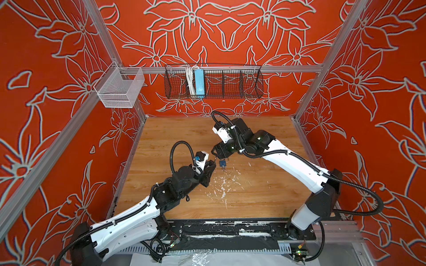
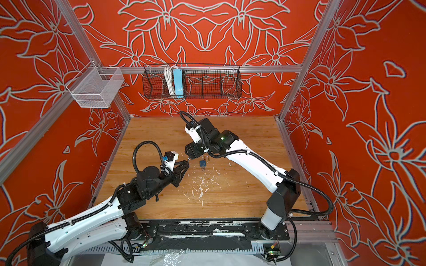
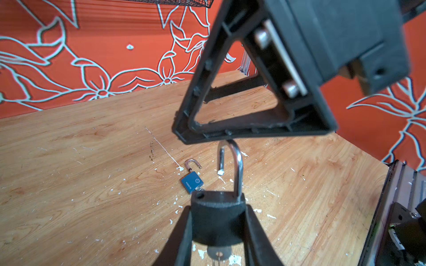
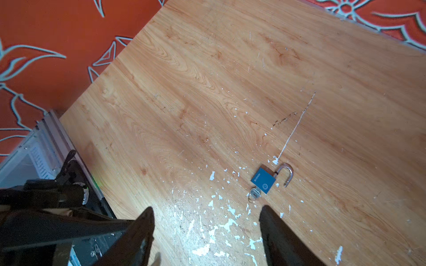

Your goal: Unlock with the key

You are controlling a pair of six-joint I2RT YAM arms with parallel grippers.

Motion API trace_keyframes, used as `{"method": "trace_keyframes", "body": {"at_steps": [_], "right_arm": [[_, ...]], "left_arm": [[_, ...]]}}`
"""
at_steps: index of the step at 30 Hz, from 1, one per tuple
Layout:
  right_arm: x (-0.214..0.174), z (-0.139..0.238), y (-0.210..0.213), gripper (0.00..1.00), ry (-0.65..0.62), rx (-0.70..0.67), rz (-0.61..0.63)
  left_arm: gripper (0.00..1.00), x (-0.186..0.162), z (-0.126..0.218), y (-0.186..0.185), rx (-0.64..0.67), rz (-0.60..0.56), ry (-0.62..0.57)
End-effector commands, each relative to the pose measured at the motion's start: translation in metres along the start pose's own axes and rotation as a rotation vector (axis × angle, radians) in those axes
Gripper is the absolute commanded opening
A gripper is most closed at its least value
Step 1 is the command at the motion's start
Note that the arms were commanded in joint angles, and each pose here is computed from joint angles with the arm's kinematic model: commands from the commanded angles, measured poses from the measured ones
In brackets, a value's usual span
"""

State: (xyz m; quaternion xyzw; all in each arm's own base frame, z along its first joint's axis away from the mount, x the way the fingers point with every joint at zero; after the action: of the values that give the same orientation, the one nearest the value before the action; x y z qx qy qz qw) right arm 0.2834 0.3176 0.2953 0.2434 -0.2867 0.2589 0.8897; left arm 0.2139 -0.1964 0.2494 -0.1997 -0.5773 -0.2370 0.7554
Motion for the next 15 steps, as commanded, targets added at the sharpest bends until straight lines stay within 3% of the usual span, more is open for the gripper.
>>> {"method": "trace_keyframes", "body": {"at_steps": [1, 7, 15], "right_arm": [[-0.003, 0.006, -0.001, 0.74, 0.029, -0.027, 0.087], [-0.012, 0.009, 0.005, 0.74, 0.053, 0.028, 0.151], [-0.024, 0.011, -0.009, 0.75, 0.081, -0.052, 0.161]], "left_arm": [[0.00, 0.013, 0.004, -0.002, -0.015, -0.018, -0.060], [0.00, 0.014, 0.003, -0.003, -0.022, -0.023, -0.070], [0.00, 0.016, 0.001, -0.002, -0.015, -0.015, -0.080]]}}
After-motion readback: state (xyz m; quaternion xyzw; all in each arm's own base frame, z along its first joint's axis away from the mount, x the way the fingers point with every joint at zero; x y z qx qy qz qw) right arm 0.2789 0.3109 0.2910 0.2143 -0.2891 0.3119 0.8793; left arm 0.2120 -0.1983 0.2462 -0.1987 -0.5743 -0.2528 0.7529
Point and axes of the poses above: each gripper's point midway between its finger pads, its own z axis back along the fingers, its own y axis along the line the jaws close on, x = y × z, the point moved 4 cm from there along z, back along the fingers, and after that the axes turned 7 degrees about -z, right-handed, at the moved point
